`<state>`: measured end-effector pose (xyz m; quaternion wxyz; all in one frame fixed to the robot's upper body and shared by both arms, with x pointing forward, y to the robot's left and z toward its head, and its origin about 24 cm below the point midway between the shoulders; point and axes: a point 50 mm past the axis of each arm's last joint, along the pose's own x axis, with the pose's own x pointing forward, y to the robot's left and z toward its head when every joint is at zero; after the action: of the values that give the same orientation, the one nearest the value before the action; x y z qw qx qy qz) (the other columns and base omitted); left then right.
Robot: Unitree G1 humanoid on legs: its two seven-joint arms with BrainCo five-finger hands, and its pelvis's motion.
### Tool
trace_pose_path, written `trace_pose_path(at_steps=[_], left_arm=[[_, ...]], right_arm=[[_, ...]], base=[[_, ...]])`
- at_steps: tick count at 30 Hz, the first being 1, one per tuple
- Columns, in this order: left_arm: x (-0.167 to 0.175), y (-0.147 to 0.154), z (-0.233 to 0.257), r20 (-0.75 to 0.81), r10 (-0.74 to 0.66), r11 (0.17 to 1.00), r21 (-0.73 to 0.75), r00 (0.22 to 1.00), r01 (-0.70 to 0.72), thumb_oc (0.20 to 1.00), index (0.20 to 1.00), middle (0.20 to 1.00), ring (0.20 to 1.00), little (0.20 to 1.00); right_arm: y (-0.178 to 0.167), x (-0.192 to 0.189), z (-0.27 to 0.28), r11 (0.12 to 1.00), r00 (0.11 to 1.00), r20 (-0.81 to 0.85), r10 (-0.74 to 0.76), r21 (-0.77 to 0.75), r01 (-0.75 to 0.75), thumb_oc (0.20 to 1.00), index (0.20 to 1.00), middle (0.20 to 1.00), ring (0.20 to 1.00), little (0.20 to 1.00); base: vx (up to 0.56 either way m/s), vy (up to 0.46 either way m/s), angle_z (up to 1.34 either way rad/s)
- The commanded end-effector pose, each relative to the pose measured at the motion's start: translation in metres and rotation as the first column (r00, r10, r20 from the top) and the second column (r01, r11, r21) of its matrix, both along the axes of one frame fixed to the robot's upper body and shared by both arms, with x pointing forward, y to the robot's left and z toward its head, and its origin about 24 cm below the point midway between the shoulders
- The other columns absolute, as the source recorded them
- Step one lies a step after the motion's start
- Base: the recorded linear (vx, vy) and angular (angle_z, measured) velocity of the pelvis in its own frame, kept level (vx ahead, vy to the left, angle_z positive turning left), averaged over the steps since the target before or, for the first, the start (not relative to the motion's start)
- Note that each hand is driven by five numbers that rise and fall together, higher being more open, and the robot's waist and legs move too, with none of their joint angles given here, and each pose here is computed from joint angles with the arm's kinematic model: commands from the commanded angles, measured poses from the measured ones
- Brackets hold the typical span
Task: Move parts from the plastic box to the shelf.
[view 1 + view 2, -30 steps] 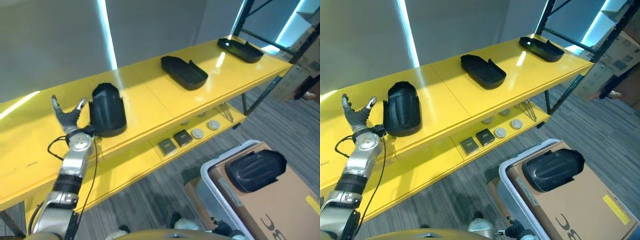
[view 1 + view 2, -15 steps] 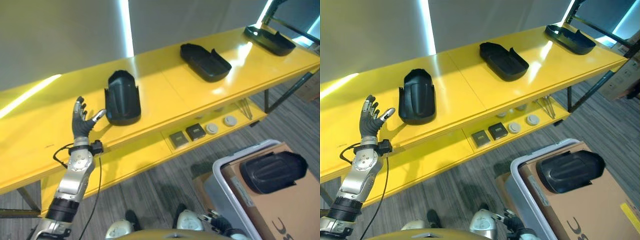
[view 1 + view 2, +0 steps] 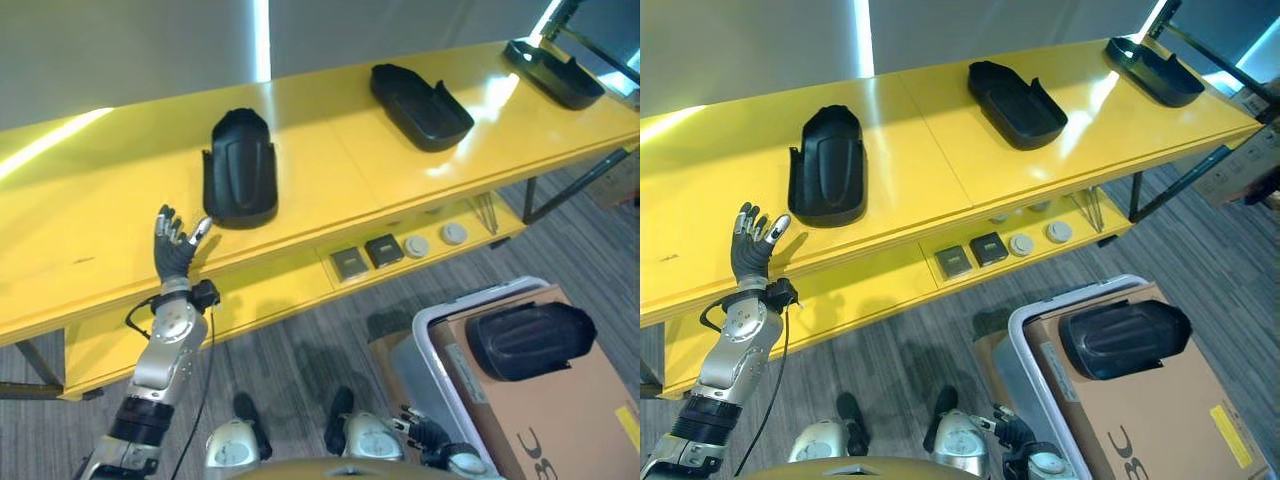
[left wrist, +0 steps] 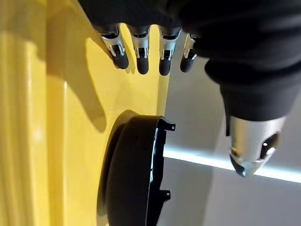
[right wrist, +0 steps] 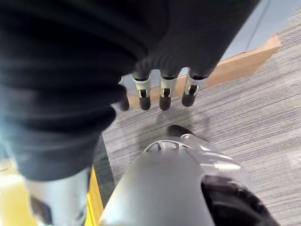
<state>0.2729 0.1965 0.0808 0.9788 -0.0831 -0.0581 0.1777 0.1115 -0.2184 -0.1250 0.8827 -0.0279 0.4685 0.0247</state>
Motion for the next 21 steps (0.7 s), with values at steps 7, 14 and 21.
trace_pose_path(at_steps=[7, 14, 21], left_arm=[[0.01, -0.011, 0.021, 0.11, -0.067, 0.998, 0.014, 0.992, 0.066, 1.0, 1.0, 1.0, 1.0, 1.0], [0.012, -0.017, 0.018, 0.095, -0.105, 0.994, -0.011, 0.99, 0.107, 1.0, 1.0, 1.0, 1.0, 1.0], [0.012, -0.027, 0.007, 0.048, -0.174, 0.984, -0.03, 0.984, 0.176, 1.0, 1.0, 1.0, 1.0, 1.0]], right_arm=[[0.007, -0.001, 0.0, 0.999, 0.999, 0.005, 0.047, 0.013, -0.047, 1.0, 1.0, 1.0, 1.0, 1.0], [0.008, 0.001, 0.0, 0.998, 0.998, 0.005, 0.062, 0.01, -0.062, 1.0, 1.0, 1.0, 1.0, 1.0], [0.009, 0.0, -0.001, 0.997, 0.997, -0.002, 0.083, 0.006, -0.083, 1.0, 1.0, 1.0, 1.0, 1.0]], base=[[-0.01, -0.029, -0.05], [0.0, -0.021, 0.0], [0.01, -0.014, -0.05]])
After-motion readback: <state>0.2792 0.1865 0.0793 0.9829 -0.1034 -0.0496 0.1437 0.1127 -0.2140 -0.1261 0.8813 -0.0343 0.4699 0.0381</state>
